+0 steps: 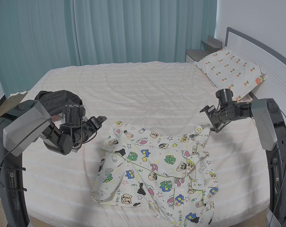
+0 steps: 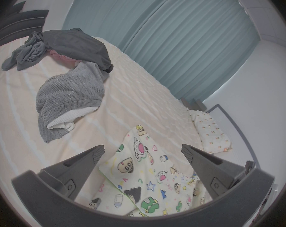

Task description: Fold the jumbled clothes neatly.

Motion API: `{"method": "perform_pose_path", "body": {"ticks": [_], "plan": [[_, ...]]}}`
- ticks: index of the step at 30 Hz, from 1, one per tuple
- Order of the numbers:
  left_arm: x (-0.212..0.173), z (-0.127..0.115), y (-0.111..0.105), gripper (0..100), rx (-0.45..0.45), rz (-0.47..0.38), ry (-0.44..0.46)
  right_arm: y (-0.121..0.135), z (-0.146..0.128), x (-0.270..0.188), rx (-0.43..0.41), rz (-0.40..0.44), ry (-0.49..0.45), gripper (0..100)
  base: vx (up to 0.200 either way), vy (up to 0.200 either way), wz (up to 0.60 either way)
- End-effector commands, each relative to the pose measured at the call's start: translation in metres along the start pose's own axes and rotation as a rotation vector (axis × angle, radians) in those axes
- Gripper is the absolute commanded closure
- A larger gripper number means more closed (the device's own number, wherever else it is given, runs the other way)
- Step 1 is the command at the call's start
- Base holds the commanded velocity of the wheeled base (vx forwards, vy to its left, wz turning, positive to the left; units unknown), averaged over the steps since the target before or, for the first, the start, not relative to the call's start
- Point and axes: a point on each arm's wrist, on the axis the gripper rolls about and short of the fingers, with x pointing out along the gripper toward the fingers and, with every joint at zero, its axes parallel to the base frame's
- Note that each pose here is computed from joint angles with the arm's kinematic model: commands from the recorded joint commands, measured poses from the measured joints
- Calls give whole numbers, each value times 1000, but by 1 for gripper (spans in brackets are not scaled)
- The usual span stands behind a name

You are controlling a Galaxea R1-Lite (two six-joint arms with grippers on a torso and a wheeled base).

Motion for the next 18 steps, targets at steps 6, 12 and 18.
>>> {"method": "perform_pose_path", "body": {"ticks": [6, 12, 18], "plan": [[-78, -8, -1, 0, 4, -146, 123, 24, -26, -117, -506, 366, -47, 0, 0, 0, 0], [-106, -42, 3, 0, 19, -137, 264, -23, -78, -164, -591, 360, 16, 0, 0, 0, 0], [-123, -74, 12, 0, 16, -89, 386, -63, -123, -214, -617, 350, 54, 0, 0, 0, 0]]}}
